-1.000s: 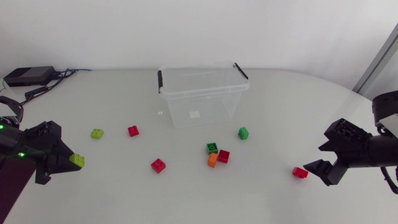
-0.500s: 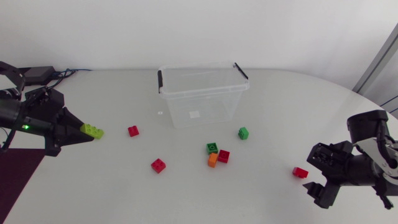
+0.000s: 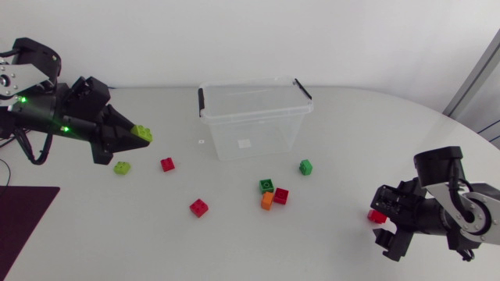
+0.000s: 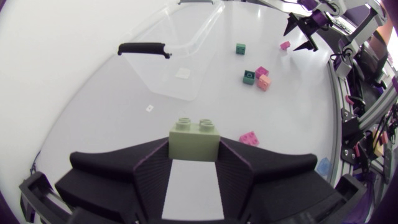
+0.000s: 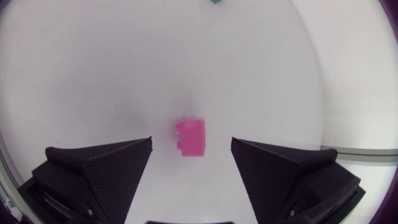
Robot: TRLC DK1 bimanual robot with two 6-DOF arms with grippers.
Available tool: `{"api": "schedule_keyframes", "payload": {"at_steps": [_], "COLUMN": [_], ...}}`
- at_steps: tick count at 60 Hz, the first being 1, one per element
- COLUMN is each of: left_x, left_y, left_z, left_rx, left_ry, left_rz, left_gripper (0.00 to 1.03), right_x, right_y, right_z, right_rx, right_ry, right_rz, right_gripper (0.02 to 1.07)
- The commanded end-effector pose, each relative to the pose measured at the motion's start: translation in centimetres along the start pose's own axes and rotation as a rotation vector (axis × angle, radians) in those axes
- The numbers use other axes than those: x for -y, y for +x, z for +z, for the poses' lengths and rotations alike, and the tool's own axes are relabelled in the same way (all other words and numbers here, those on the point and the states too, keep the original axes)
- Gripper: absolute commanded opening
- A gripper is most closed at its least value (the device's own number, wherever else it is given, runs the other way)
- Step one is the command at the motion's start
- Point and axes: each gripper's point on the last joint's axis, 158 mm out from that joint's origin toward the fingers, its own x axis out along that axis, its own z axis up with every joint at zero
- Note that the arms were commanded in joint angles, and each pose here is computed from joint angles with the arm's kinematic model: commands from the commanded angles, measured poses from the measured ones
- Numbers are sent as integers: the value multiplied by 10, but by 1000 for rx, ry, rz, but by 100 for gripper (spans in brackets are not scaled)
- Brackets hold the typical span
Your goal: Pick up the duplo bricks and place them in the container
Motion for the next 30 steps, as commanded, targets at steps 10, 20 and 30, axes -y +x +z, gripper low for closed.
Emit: {"api": "schedule_keyframes", "payload": {"at_steps": [10, 20, 30], "left_x": [-12, -21, -27], "left_y": [7, 18, 37], "left_z": [44, 74, 101], "left_rx": [74, 118, 156], "left_ry": [-9, -12, -3], "left_rz": [17, 22, 10], "left_gripper": [34, 34, 34], "right_x": [-19, -17, -10], "right_y": [20, 27, 30], "right_z": [-11, -10, -10], "right_rx": [-47, -50, -58], "right_ry": [-16, -12, 20], "right_rz": [48, 50, 52], "right_gripper": [80, 52, 32]}}
